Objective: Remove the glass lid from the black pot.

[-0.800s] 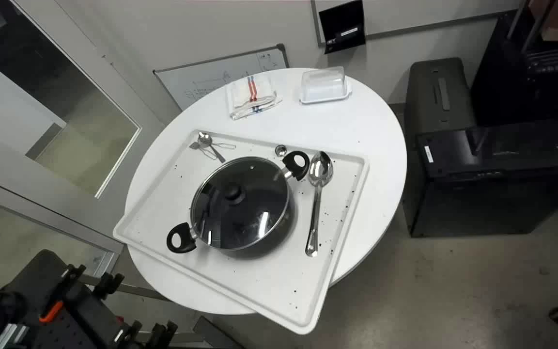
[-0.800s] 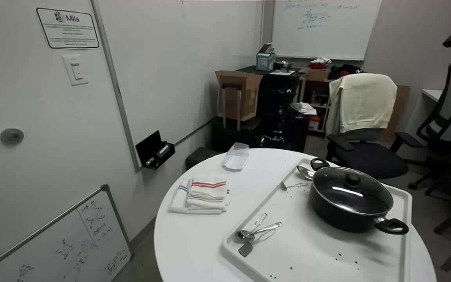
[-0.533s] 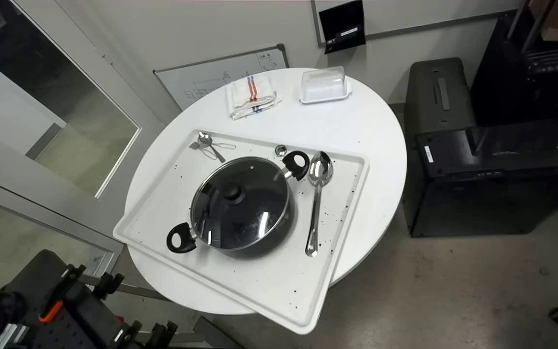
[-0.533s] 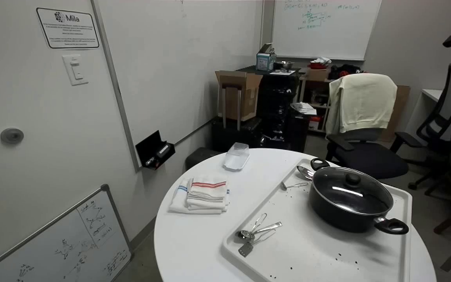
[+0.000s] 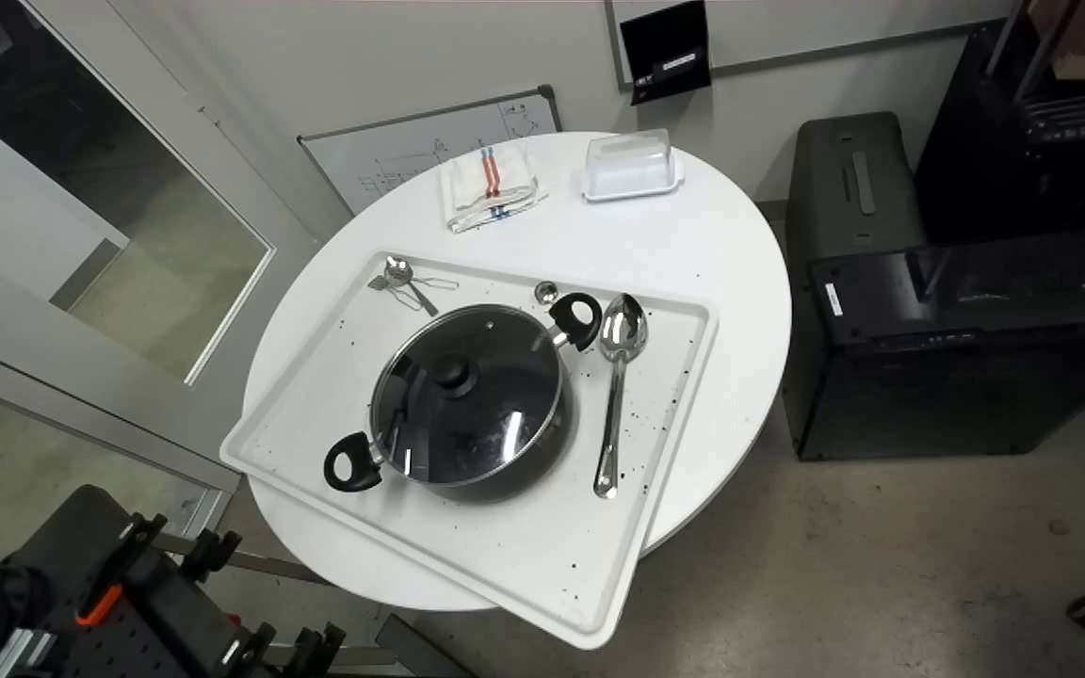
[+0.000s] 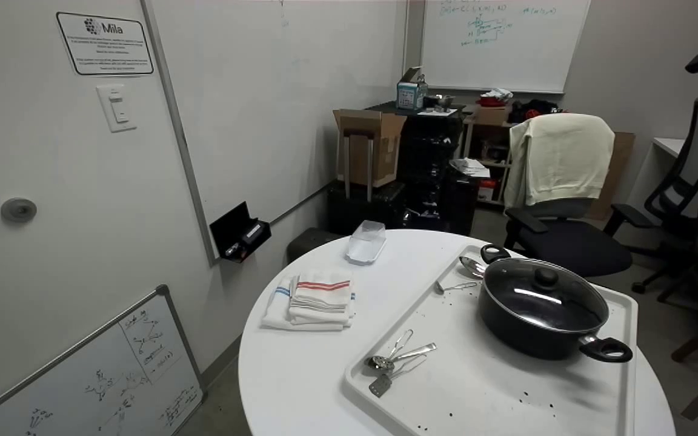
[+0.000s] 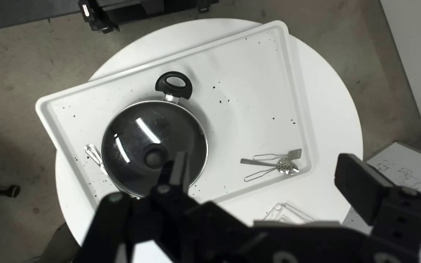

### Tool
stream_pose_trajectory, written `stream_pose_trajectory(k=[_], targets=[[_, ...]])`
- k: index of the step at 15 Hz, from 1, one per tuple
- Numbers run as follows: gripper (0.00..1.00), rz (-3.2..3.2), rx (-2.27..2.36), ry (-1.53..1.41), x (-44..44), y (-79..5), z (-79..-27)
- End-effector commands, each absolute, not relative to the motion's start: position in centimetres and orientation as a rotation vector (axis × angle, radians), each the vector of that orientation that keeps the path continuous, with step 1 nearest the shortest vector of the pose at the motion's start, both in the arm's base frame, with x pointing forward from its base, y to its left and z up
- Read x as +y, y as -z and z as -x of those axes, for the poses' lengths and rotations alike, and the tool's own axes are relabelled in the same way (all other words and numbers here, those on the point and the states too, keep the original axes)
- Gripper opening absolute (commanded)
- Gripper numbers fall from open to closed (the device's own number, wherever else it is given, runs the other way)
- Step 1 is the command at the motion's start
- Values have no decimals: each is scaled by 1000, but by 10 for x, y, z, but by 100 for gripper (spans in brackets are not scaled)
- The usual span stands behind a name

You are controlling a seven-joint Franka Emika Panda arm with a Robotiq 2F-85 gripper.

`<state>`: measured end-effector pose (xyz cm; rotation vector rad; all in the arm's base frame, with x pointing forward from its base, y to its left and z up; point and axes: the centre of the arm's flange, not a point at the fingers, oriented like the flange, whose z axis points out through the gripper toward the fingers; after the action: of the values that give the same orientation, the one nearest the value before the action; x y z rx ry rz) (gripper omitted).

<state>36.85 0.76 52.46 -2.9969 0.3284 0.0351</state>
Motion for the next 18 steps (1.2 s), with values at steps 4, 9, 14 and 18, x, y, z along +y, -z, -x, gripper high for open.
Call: stream_pose_trajectory(k=[4,9,14,18], targets=[[100,3099,348,20,-9,-469,-409],[100,3128,363,56,-20,-413,-432],[100,3102,418,147,-34,-361,-457],[100,3097,479,161,-49,-320,-473]])
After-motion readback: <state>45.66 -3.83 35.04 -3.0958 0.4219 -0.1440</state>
